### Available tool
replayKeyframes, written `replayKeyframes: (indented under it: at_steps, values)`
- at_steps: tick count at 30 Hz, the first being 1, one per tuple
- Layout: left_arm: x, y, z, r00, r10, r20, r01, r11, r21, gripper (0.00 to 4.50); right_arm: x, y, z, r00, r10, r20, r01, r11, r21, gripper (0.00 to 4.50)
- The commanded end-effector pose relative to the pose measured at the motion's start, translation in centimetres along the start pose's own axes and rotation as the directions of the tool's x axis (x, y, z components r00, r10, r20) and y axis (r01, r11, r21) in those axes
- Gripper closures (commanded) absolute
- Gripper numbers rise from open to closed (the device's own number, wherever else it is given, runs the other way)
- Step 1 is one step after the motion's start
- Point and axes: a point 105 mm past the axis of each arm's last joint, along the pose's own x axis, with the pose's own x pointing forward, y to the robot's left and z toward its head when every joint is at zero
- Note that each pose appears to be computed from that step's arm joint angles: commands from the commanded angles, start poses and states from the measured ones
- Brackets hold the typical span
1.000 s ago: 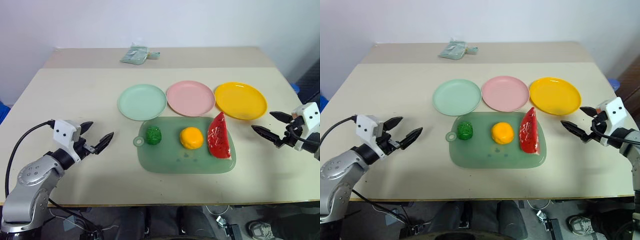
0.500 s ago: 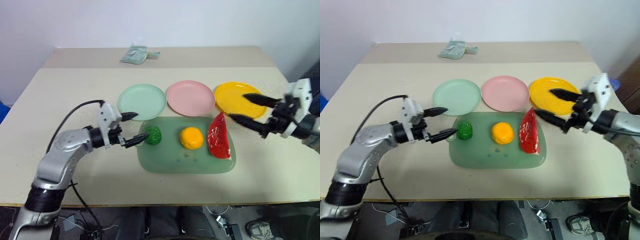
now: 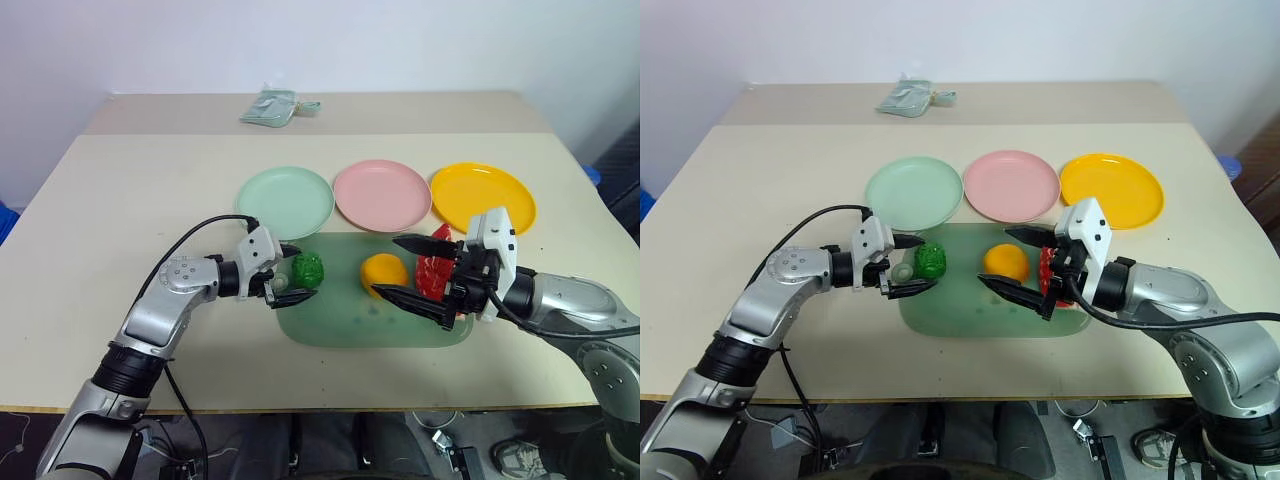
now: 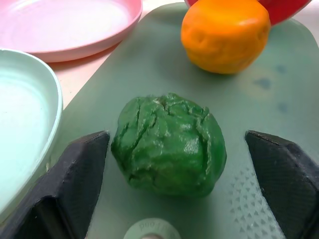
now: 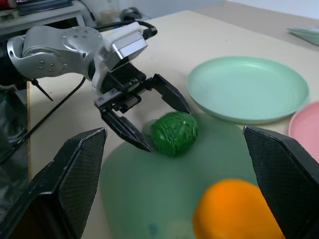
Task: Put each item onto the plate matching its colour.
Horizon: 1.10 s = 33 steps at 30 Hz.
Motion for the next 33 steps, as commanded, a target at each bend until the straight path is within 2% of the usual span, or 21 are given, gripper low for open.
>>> replayKeyframes:
  at_steps: [1,2,3,5,6,8,11,14,16,19,22,25,28,30,33]
  values:
    - [-0.3,0.2,0.6,1.0,0.008,0.006,-0.008,0.999,0.035,1.8,-0.1,0.5,1.1,0.999,0.013,0.038,-0.011,0.999,-0.05,0.0]
    - [-0.4,0.2,0.6,1.0,0.006,0.006,-0.007,0.999,0.036,2.21,-0.1,0.5,1.1,0.999,0.013,0.038,-0.011,0.999,-0.051,0.0]
    - [-0.5,0.5,1.0,0.999,0.027,0.021,-0.028,0.999,0.039,2.37,-0.1,0.3,1.0,0.999,0.007,0.034,-0.006,0.999,-0.052,0.0]
    - [-0.8,1.0,1.9,0.996,0.061,0.063,-0.063,0.998,0.028,2.37,-0.1,0.0,0.8,1.0,-0.003,0.024,0.004,0.999,-0.054,0.0]
    - [-1.4,2.5,3.5,0.979,0.146,0.14,-0.147,0.989,-0.001,2.37,-0.1,-0.2,0.7,1.0,-0.013,0.018,0.014,0.998,-0.056,0.0]
    - [-2.9,5.8,5.2,0.921,0.329,0.208,-0.325,0.944,-0.055,2.37,0.0,-0.6,0.5,0.999,-0.037,0.012,0.038,0.997,-0.063,0.0]
    - [-4.7,9.8,5.5,0.818,0.548,0.175,-0.542,0.836,-0.085,2.37,0.2,-1.2,0.7,0.997,-0.07,0.02,0.071,0.994,-0.083,0.0]
    - [-5.0,12.6,4.6,0.738,0.667,0.102,-0.652,0.744,-0.15,2.37,0.6,-1.3,0.9,0.997,-0.069,0.031,0.072,0.993,-0.094,0.0]
    - [-4.5,13.4,3.9,0.726,0.685,0.058,-0.668,0.723,-0.175,2.37,0.8,-1.2,0.9,0.997,-0.066,0.035,0.069,0.993,-0.1,0.0]
    - [-1.9,14.2,2.6,0.737,0.676,-0.019,-0.671,0.726,-0.15,2.37,1.0,-1.5,0.9,0.997,-0.073,0.037,0.077,0.991,-0.109,0.0]
    - [-0.2,14.5,2.4,0.753,0.658,-0.029,-0.652,0.739,-0.167,2.37,1.0,-2.0,0.6,0.995,-0.1,0.014,0.101,0.988,-0.119,0.0]
    - [1.0,14.4,2.3,0.779,0.626,-0.039,-0.62,0.759,-0.197,2.37,0.7,-3.0,-0.4,0.984,-0.167,-0.062,0.155,0.973,-0.171,0.0]
    - [1.6,14.2,1.9,0.795,0.603,-0.059,-0.601,0.771,-0.211,0.88,0.4,-3.9,-1.2,0.967,-0.225,-0.118,0.199,0.961,-0.193,0.0]
    - [1.7,14.2,2.0,0.799,0.599,-0.056,-0.596,0.777,-0.202,0.05,0.5,-3.7,-1.3,0.968,-0.218,-0.124,0.192,0.962,-0.193,0.0]
    - [1.5,14.1,2.1,0.799,0.599,-0.053,-0.597,0.78,-0.188,0.05,0.5,-3.4,-1.6,0.964,-0.214,-0.155,0.184,0.965,-0.189,0.0]
